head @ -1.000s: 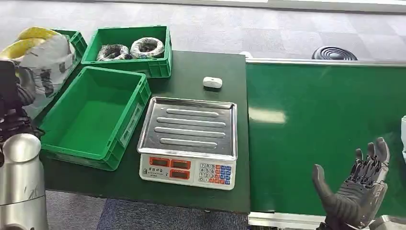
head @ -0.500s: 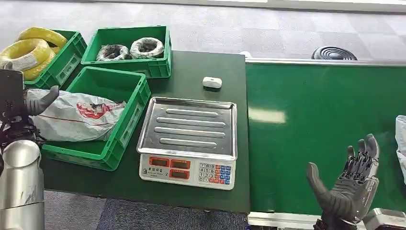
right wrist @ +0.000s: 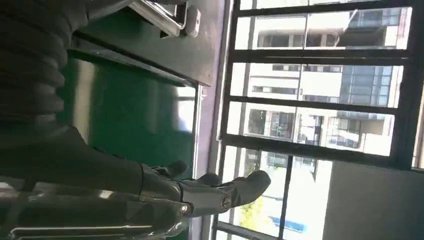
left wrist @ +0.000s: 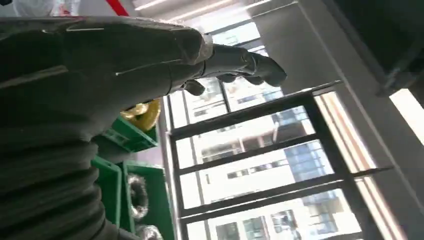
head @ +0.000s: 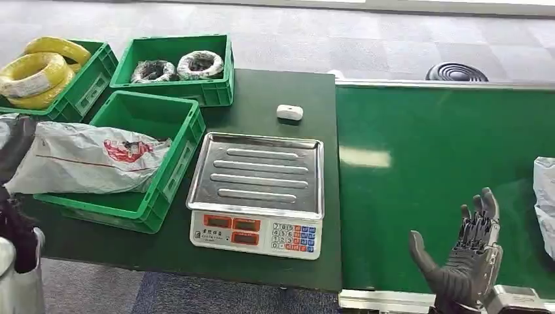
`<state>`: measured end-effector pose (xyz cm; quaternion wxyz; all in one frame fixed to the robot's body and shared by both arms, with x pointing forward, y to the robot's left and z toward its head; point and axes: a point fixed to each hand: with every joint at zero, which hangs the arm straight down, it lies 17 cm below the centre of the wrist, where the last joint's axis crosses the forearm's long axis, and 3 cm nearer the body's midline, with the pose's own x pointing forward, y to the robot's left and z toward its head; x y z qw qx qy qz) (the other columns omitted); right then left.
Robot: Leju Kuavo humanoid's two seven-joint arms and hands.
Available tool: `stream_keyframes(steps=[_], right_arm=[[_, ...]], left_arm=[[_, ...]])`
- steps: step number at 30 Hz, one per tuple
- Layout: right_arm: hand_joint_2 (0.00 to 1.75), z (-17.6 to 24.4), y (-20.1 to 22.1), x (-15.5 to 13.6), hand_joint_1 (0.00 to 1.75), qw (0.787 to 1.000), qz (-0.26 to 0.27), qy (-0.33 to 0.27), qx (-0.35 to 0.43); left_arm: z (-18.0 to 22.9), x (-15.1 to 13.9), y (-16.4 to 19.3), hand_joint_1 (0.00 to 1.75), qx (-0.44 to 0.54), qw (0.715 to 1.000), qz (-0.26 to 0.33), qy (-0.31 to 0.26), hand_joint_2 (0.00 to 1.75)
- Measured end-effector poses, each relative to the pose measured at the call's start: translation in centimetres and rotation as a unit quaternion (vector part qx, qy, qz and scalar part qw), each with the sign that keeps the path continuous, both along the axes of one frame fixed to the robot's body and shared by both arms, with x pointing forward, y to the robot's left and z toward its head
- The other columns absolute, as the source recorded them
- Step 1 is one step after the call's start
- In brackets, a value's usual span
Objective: Moved the parcel from conveyor to table for the left to box.
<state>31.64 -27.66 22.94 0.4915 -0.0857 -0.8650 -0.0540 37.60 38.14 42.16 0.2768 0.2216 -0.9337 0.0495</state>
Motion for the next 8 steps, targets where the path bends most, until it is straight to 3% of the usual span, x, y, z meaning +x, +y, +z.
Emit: stream_keyframes(steps=[3, 8], right_arm=[[1.75, -1.8, 0.8, -0.6, 0.00, 0.999, 0.014, 0.030, -0.025], [1.75, -4.6, 1.9, -1.9, 0.00, 0.995, 0.031, 0.078, -0.051]], left_arm=[[-0.9, -5.0, -1.9, 0.00, 0.026, 0.999, -0.016, -0.043, 1.75], [-5.3, -11.4, -3.8, 0.00, 0.044, 0.998, -0.033, -0.032, 1.75]])
